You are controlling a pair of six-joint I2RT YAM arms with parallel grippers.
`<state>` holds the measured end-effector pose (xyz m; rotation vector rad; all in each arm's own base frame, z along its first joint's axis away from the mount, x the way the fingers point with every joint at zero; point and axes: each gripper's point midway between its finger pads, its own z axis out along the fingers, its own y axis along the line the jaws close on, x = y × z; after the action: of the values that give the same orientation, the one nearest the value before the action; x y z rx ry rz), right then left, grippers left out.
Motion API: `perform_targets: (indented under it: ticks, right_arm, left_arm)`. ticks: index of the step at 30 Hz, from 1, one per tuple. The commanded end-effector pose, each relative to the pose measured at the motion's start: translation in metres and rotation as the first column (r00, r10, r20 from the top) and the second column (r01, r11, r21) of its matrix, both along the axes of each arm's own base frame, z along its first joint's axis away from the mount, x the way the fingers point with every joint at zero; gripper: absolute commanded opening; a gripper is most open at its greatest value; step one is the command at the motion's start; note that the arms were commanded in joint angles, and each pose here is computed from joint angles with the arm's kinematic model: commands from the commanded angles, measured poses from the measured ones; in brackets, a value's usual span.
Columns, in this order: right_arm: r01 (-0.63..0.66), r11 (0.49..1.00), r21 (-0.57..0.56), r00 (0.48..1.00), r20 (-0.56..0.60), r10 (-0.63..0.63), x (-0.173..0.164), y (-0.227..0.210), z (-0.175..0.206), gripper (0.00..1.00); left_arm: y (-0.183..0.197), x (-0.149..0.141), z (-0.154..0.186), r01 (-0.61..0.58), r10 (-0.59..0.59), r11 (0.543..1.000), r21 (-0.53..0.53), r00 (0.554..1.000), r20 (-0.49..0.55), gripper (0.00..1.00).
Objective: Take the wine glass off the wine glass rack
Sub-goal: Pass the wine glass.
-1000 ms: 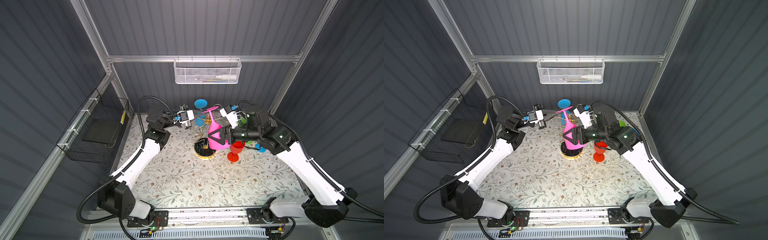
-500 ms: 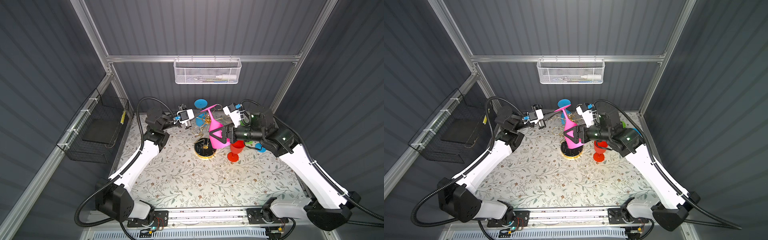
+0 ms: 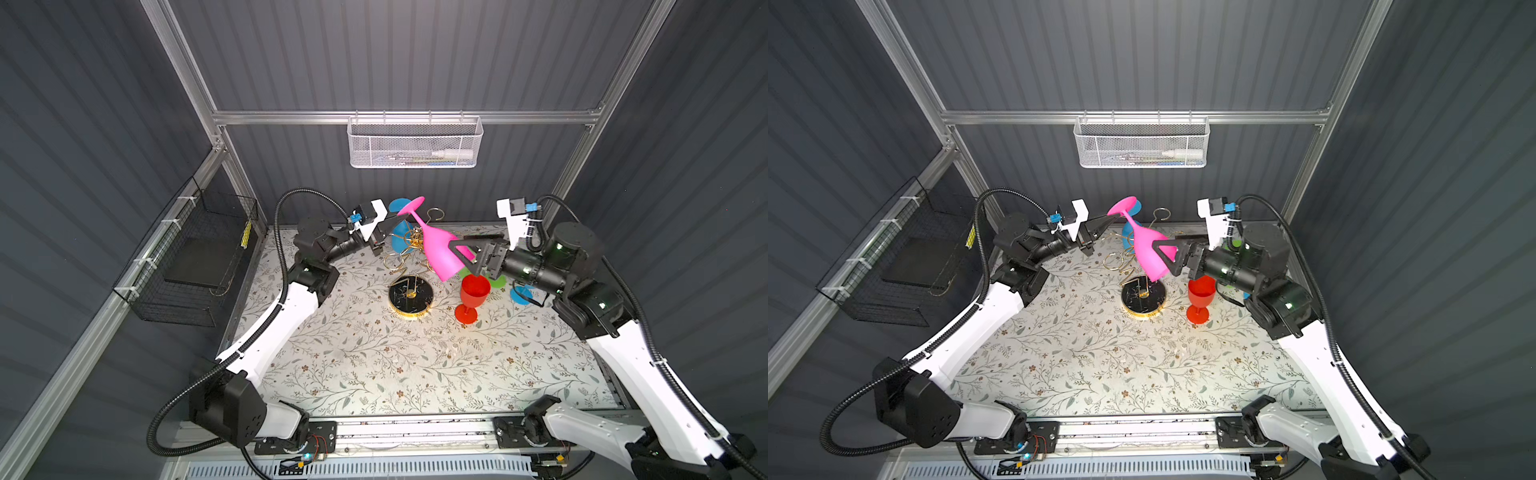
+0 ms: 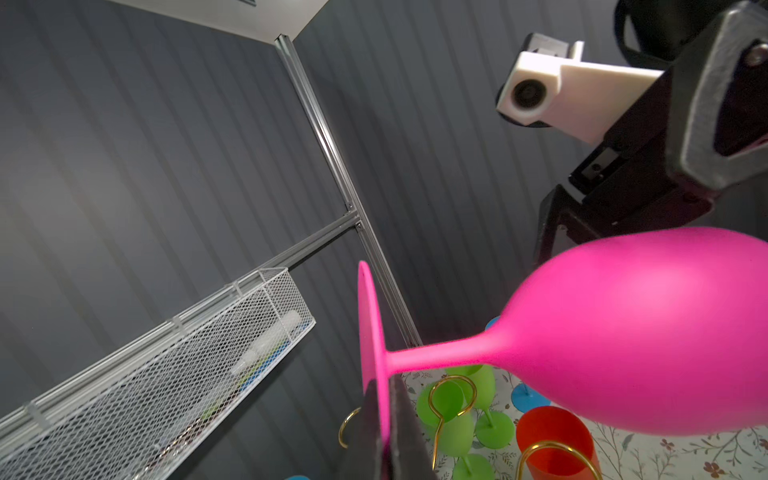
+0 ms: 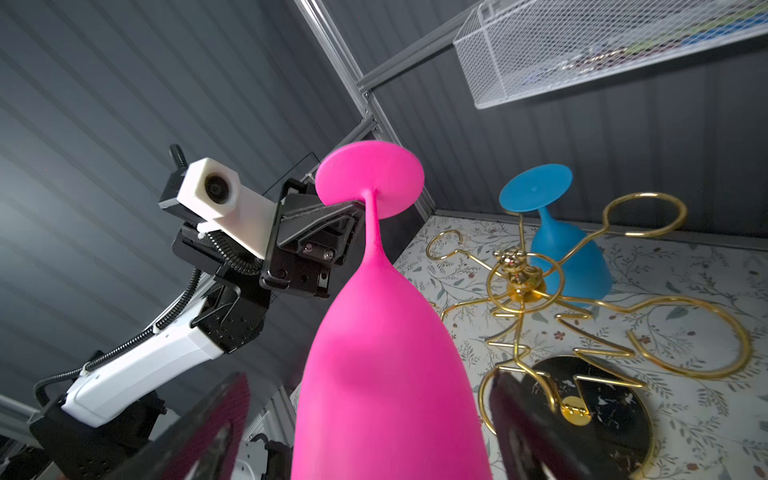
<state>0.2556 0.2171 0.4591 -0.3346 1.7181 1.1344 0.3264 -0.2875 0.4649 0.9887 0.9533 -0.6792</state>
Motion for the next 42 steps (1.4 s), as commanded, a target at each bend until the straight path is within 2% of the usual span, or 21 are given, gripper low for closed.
perform_targets:
  ticks: [1, 6, 12, 19, 22, 34, 37, 42]
  right_arm:
    - [0.038, 0.997, 0.065, 0.997, 0.061, -0.042, -0.006, -0.017, 0.018, 0.93]
    - [0.13, 0.99, 0.062, 0.986, 0.094, -0.136, -0.015, -0.045, 0.016, 0.93]
    - [0.224, 0.974, 0.028, 0.973, 0.059, -0.225, -0.013, -0.062, -0.003, 0.89]
    - [0.208, 0.978, -0.001, 0.978, -0.008, -0.208, 0.004, -0.049, -0.012, 0.82]
    - [0.245, 0.969, -0.012, 0.969, -0.025, -0.245, 0.017, -0.047, -0.016, 0.8]
    - [0.182, 0.983, 0.012, 0.983, -0.016, -0.182, 0.039, -0.017, -0.003, 0.68]
    - [0.188, 0.982, 0.012, 0.982, -0.021, -0.188, 0.043, -0.016, -0.004, 0.58]
    - [0.173, 0.985, 0.018, 0.985, -0.03, -0.172, 0.049, -0.01, -0.007, 0.32]
  left_arm:
    - [0.013, 0.01, 0.01, -0.087, 0.068, 0.991, -0.1, 0.982, -0.176, 0.0]
    - [0.021, 0.029, -0.001, -0.176, 0.108, 0.974, -0.145, 0.916, -0.386, 0.0]
    - [0.025, 0.03, -0.009, -0.204, 0.09, 0.963, -0.178, 0.862, -0.5, 0.0]
    - [0.024, 0.026, -0.012, -0.186, 0.06, 0.966, -0.18, 0.837, -0.544, 0.0]
    - [0.024, 0.024, -0.013, -0.186, 0.062, 0.967, -0.175, 0.836, -0.546, 0.0]
    - [0.026, 0.024, -0.024, -0.197, 0.088, 0.97, -0.141, 0.829, -0.553, 0.0]
    - [0.026, 0.022, -0.023, -0.191, 0.082, 0.971, -0.143, 0.831, -0.551, 0.0]
    - [0.025, 0.02, -0.024, -0.176, 0.068, 0.974, -0.144, 0.828, -0.556, 0.0]
